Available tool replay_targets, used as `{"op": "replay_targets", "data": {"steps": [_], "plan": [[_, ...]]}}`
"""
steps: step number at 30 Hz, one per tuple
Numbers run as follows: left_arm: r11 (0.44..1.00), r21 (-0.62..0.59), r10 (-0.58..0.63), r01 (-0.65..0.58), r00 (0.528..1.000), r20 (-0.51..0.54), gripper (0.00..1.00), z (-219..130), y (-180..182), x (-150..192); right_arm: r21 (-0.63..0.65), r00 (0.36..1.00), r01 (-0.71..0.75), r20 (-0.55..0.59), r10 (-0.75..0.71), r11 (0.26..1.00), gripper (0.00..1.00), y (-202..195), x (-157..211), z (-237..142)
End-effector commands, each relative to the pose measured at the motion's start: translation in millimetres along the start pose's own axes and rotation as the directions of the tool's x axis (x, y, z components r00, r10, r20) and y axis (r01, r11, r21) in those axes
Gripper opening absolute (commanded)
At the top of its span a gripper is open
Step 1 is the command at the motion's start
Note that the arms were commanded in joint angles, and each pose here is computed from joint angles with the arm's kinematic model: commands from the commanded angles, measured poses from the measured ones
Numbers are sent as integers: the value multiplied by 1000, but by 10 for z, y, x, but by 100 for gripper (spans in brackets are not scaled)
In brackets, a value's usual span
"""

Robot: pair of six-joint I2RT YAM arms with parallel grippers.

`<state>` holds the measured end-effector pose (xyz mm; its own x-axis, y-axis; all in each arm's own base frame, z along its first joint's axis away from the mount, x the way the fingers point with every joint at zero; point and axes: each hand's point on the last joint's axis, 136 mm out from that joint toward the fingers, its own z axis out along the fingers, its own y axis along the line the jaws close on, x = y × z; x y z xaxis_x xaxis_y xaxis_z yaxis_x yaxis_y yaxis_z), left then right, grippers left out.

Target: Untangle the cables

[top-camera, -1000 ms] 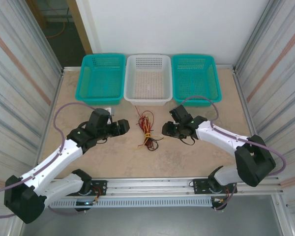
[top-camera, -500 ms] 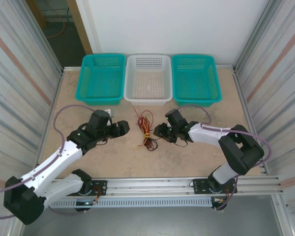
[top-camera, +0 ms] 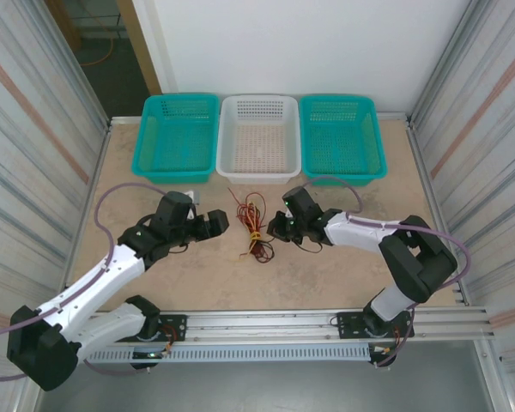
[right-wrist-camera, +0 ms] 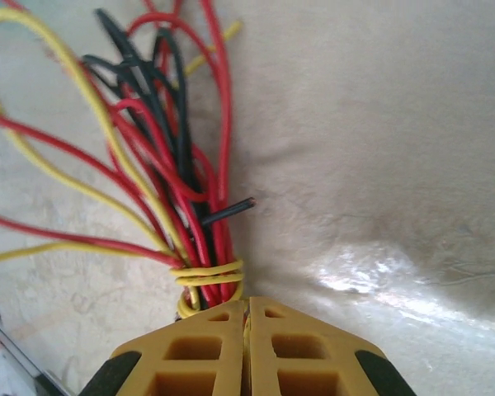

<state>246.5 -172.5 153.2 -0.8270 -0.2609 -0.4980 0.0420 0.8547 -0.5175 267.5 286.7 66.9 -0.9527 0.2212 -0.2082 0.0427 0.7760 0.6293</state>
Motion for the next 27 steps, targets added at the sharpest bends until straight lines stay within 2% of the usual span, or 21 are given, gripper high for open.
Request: {"op": "replay_targets", "data": {"steps": [1, 7, 11, 14, 20, 27], "plan": [[999, 53, -3, 2, 1000, 18, 99, -47, -145, -161, -61, 982, 188, 49, -185, 980, 0, 497, -157, -314], [981, 191, -44, 29, 996, 75, 99, -274, -426, -365, -95, 885, 465, 66, -460, 880, 0, 1167, -219, -774], [944, 304, -167, 131, 981, 95, 99, -534, -479, -598, -95, 818, 575, 68, -571, 812, 0, 1360, -216, -976], [903, 377, -252, 205, 964, 81, 99, -652, -500, -708, -117, 791, 612, 90, -606, 782, 0, 1484, -221, -1090], [798, 498, -371, 340, 928, -39, 99, -575, -600, -664, -183, 757, 654, 148, -637, 734, 0, 1716, -161, -1243], [776, 473, -395, 416, 906, -149, 99, -400, -473, -336, -187, 746, 666, 172, -643, 722, 0, 1780, -161, -1275]]}}
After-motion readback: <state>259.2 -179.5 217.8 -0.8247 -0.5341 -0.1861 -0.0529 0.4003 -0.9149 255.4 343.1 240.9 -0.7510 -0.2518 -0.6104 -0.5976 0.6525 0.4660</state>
